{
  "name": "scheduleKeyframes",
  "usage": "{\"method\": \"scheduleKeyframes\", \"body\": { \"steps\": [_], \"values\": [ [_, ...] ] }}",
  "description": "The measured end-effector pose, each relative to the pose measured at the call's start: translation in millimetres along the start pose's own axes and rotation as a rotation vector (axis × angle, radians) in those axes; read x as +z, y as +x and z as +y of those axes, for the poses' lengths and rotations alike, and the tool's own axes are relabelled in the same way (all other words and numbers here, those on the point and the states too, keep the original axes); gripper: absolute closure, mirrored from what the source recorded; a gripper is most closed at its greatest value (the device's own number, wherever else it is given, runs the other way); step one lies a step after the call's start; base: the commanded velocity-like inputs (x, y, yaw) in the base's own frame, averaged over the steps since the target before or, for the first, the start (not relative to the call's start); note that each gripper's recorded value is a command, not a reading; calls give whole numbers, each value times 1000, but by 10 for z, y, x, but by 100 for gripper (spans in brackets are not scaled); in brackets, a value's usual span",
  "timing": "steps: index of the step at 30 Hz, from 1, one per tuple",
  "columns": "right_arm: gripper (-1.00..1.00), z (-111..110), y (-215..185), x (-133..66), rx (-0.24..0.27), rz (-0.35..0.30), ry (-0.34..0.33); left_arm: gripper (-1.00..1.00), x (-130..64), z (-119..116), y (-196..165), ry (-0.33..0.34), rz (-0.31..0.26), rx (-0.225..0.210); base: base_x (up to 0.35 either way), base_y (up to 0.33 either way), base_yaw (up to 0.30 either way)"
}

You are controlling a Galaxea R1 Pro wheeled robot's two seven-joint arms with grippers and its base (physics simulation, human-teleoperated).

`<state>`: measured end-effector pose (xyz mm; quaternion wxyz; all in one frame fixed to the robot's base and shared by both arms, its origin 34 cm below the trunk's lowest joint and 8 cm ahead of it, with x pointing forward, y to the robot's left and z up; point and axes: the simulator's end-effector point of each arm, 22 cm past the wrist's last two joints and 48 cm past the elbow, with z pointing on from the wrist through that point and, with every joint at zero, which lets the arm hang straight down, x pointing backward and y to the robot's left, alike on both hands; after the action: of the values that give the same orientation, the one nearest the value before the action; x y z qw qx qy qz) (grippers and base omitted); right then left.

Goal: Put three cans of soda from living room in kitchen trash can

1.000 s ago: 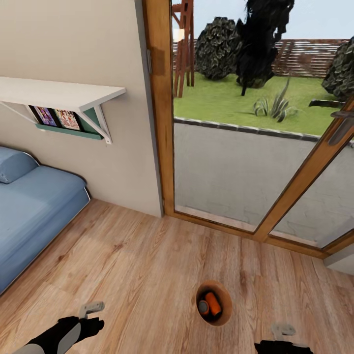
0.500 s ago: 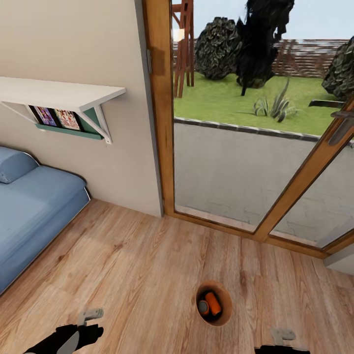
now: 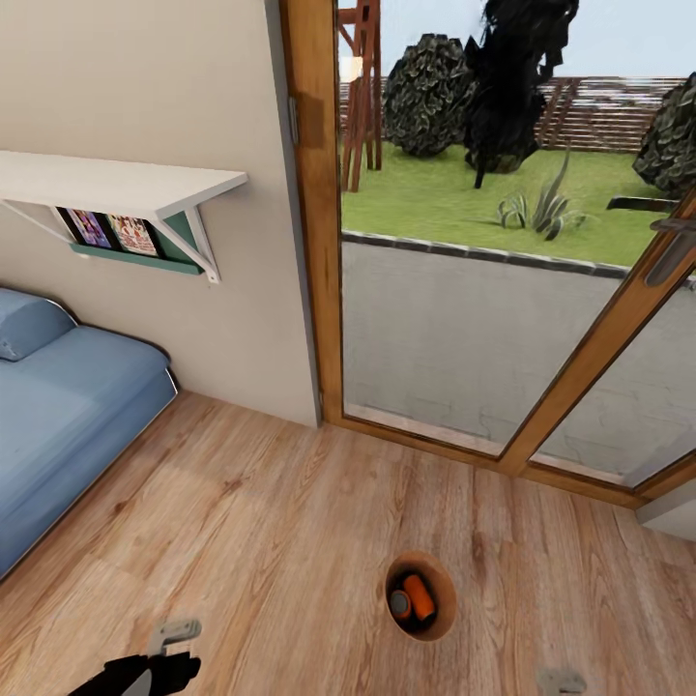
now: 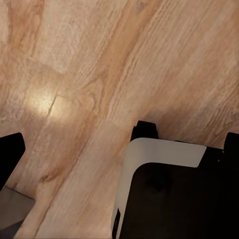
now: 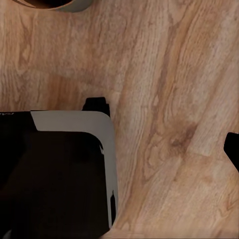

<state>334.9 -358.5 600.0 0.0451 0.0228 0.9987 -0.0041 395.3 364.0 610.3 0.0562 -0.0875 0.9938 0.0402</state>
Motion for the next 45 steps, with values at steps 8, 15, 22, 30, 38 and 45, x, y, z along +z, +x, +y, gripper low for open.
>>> {"method": "scheduleKeyframes", "body": {
  "steps": [8,15,22,30,38,45],
  "values": [
    [-100,14,235,9,6,38,-4,-100,13,-46,122,5,3,0,0,0,0],
    [-100,51,456,8,13,82,-10,-100,22,-25,340,1,25,1,0,0,0],
    [-100,59,582,3,17,108,-8,-100,26,3,505,-4,33,2,0,0,0],
    [-100,13,718,-8,17,128,12,-100,25,30,655,-7,47,3,0,0,0],
    [-100,14,756,-11,17,133,15,-100,23,48,747,-10,55,4,0,0,0],
    [-100,48,783,-9,18,136,11,-100,23,50,752,-10,53,4,0,0,0]
  ]
}}
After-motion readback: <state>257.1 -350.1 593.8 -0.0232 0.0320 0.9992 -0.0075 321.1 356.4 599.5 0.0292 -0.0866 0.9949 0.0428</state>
